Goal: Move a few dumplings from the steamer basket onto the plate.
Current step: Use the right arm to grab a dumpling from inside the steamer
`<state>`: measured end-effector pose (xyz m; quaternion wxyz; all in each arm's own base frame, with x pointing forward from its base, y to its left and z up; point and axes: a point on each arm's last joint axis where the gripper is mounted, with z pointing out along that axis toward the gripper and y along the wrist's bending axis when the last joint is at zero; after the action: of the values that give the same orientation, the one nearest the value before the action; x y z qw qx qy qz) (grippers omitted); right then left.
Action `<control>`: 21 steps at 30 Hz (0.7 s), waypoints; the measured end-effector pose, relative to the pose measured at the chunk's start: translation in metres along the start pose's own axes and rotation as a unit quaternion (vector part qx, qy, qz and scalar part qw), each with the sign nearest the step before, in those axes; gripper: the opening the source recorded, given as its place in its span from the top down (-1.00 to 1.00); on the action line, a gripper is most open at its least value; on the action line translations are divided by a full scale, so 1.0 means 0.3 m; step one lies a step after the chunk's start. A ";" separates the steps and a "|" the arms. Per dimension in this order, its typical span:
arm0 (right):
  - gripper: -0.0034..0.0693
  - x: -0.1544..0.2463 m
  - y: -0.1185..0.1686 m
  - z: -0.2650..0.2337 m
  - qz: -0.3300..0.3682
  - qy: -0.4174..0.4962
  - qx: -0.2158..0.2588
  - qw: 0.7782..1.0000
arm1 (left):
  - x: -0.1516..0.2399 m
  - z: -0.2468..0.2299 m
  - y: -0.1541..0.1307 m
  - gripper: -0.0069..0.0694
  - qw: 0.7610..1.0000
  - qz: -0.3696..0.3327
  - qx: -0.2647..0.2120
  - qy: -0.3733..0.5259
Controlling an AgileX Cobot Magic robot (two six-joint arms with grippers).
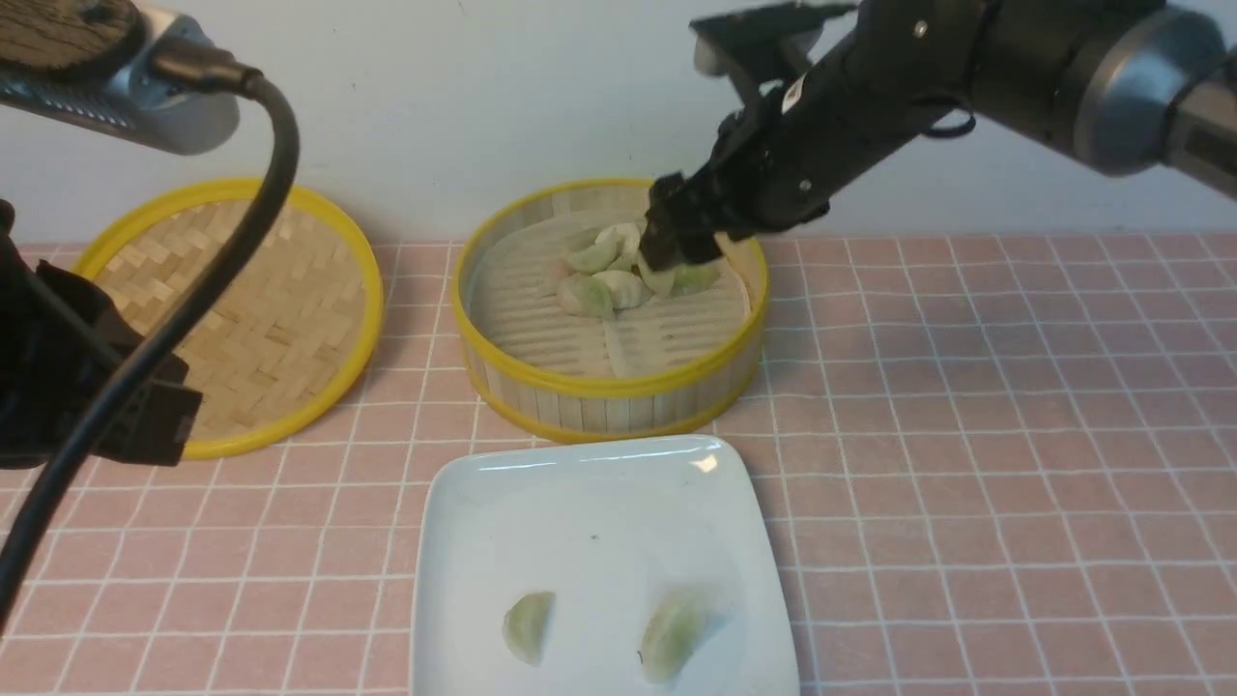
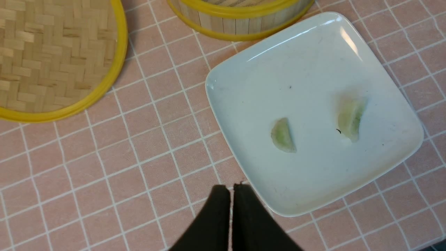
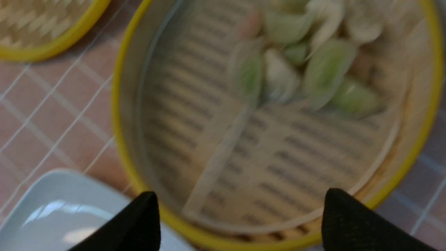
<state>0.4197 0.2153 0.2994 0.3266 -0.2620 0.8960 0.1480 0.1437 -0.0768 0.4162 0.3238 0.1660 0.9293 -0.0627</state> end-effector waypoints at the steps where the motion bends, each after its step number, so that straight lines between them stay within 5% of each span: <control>1: -0.60 -0.014 -0.024 0.012 -0.007 -0.012 0.008 1.000 | 0.000 0.000 0.000 0.84 1.000 0.000 0.000 0.000; 9: -0.49 -0.047 -0.129 0.257 -0.052 -0.044 0.034 0.997 | 0.000 0.000 0.000 0.84 1.000 0.000 0.000 0.000; 14: -0.49 -0.010 -0.152 0.425 -0.043 -0.039 0.013 0.998 | 0.000 0.000 0.000 0.84 1.000 0.000 0.000 0.000; 21: -0.49 -0.008 -0.160 0.437 -0.032 -0.044 -0.028 0.998 | 0.000 0.000 0.001 0.84 1.000 0.000 -0.001 0.000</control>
<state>0.5149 0.2342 0.1990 0.3631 -0.2930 0.8673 0.1737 0.1438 -0.0766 0.4162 0.3242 0.1659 0.9293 -0.0612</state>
